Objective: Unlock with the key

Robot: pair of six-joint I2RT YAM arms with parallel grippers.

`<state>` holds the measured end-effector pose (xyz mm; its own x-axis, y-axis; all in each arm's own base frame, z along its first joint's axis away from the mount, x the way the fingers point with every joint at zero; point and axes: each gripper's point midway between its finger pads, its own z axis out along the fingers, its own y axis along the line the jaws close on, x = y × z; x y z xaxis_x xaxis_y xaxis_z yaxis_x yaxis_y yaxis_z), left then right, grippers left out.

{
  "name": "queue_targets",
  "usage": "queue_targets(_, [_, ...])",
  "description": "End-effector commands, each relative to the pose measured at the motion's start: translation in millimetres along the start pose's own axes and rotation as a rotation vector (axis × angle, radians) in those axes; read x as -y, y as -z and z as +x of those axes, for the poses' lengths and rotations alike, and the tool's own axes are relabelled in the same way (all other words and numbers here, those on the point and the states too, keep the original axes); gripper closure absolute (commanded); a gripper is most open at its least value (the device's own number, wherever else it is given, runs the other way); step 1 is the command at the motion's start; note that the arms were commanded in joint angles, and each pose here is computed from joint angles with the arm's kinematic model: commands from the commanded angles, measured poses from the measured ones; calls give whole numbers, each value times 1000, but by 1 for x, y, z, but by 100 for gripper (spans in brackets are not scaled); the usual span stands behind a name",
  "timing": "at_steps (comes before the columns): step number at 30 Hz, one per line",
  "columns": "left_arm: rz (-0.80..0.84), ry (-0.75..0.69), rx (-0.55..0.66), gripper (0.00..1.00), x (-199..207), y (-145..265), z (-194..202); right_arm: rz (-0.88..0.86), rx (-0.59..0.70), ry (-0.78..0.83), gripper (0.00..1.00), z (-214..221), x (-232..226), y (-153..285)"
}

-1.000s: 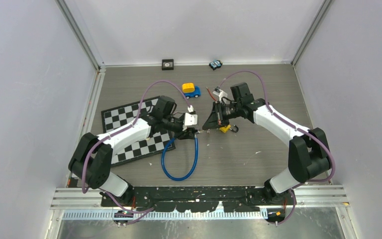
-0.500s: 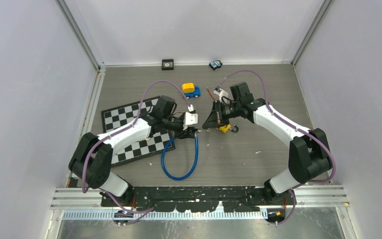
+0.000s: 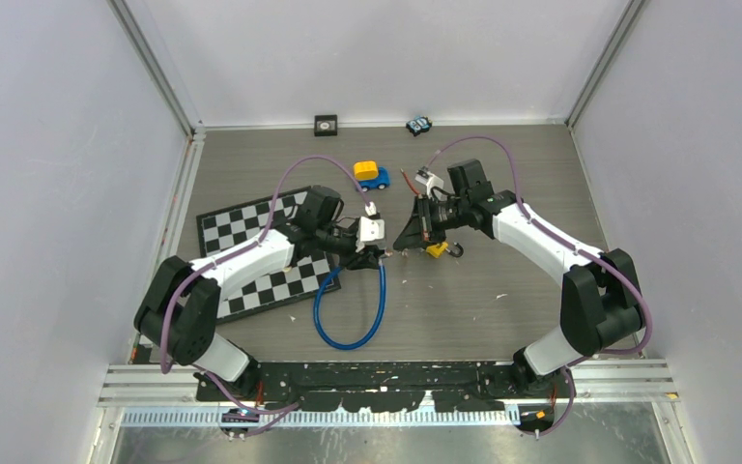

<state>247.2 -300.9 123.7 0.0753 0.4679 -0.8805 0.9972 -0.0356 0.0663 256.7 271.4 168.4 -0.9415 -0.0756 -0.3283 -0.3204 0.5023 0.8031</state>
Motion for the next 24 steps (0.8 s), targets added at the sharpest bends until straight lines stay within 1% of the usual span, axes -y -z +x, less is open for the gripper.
queue_targets(1, [70, -78, 138, 100, 6, -4, -41, -52, 100, 139, 99, -27, -24, 11])
queue_targets(7, [62, -77, 139, 100, 5, -4, -41, -61, 107, 144, 100, -26, -23, 13])
queue_targets(14, [38, -80, 128, 100, 1, -3, -40, -35, 119, 108, 100, -29, -17, 12])
queue_targets(20, [31, -81, 126, 100, 0, -3, -40, -22, 106, 107, 100, -25, -12, 11])
queue_targets(24, [8, -88, 120, 100, -4, -1, -37, -34, 118, 106, 100, -29, -14, 20])
